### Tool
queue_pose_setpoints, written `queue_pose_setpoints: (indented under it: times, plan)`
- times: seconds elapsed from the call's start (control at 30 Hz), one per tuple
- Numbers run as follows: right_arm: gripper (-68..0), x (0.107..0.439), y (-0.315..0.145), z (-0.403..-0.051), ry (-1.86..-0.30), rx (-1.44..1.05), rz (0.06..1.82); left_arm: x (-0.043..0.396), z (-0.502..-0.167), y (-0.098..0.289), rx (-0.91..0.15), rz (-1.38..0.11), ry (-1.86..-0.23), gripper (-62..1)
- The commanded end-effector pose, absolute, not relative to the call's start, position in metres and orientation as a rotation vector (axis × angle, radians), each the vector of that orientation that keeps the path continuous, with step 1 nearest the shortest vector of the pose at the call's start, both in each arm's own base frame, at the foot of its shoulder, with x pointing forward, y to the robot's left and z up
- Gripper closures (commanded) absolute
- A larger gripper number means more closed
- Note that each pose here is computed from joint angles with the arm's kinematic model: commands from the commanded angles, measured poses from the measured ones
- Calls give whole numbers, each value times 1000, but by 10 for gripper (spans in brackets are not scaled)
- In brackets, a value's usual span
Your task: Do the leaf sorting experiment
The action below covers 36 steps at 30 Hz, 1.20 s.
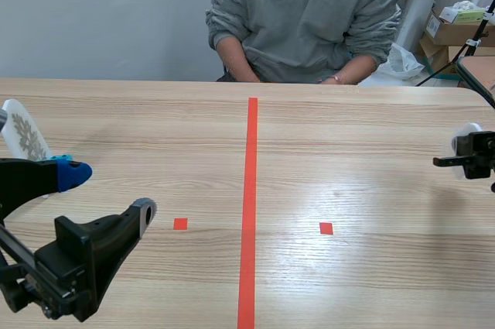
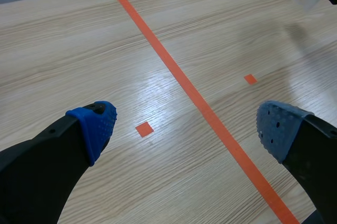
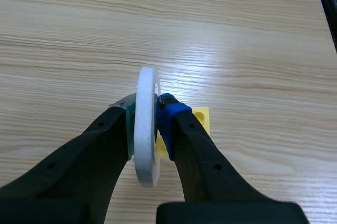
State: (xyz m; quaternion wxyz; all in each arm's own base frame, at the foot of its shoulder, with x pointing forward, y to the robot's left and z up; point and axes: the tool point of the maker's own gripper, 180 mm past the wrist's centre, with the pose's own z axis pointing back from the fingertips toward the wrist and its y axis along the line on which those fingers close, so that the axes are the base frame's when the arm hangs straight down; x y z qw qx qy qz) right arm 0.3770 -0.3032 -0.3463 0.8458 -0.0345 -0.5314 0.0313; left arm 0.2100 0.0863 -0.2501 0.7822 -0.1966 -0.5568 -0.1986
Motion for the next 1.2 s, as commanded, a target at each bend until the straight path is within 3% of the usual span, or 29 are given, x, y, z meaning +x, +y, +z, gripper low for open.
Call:
queue_pose_setpoints:
  times: [0.0,0.5,1.07,1.17]
  plan:
    - [-7,395,-317,-318,-1202,-87,28,209,-242,83,-438,-424,-1227,-566]
    - [-7,394,-361,-341,-1146,-160,-167,209,-242,83,-438,-424,-1228,-566]
    - [-9,382,-358,-373,-1080,-236,-299,209,-242,83,-438,-424,-1227,-566]
    - [-62,378,-357,-377,-1071,-259,-300,209,-242,83,-438,-424,-1227,-566]
